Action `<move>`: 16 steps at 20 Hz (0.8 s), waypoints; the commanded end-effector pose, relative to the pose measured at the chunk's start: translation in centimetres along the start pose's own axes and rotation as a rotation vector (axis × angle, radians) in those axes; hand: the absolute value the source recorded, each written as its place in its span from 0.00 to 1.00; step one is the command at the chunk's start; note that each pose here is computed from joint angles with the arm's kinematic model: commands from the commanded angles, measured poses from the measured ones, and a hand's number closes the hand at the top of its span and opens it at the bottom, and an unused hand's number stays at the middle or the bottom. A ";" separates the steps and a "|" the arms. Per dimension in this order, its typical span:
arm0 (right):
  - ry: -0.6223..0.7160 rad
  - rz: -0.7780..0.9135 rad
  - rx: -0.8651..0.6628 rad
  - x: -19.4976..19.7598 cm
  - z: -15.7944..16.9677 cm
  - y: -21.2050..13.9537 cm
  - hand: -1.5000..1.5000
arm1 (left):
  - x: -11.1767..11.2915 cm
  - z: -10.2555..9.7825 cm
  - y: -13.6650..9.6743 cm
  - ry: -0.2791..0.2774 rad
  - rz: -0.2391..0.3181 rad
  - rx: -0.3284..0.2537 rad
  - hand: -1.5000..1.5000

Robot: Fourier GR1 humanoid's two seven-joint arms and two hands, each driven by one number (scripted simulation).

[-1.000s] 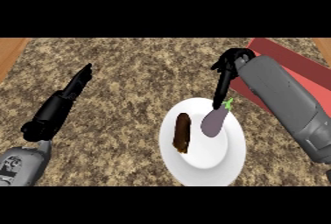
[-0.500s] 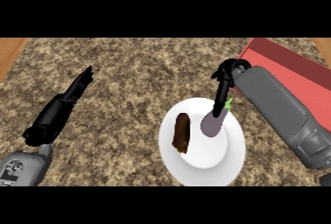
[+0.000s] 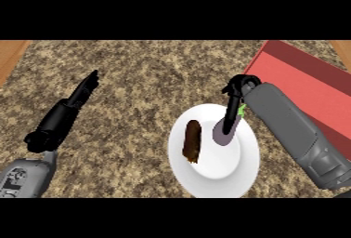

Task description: Pick the eggplant from the plate and place it in the cardboard box

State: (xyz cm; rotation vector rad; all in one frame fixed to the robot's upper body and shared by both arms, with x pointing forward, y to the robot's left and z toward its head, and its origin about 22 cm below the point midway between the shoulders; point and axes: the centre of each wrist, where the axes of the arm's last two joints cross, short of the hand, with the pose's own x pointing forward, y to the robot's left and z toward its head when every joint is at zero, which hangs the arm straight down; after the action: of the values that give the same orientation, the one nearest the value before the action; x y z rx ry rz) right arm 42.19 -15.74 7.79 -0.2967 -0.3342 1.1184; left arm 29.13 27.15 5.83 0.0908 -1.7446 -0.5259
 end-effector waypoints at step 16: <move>-0.060 0.102 -0.078 -1.3 -1.0 4.9 1.00 | 1.7 -1.0 -0.5 0.011 -0.010 0.010 0.50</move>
State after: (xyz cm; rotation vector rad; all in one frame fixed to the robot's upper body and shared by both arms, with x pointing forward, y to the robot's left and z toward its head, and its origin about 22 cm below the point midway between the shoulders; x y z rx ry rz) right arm 40.00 -16.67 6.10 -0.3299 -0.3980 1.1842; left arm 29.00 26.59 6.81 0.0948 -1.7449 -0.5319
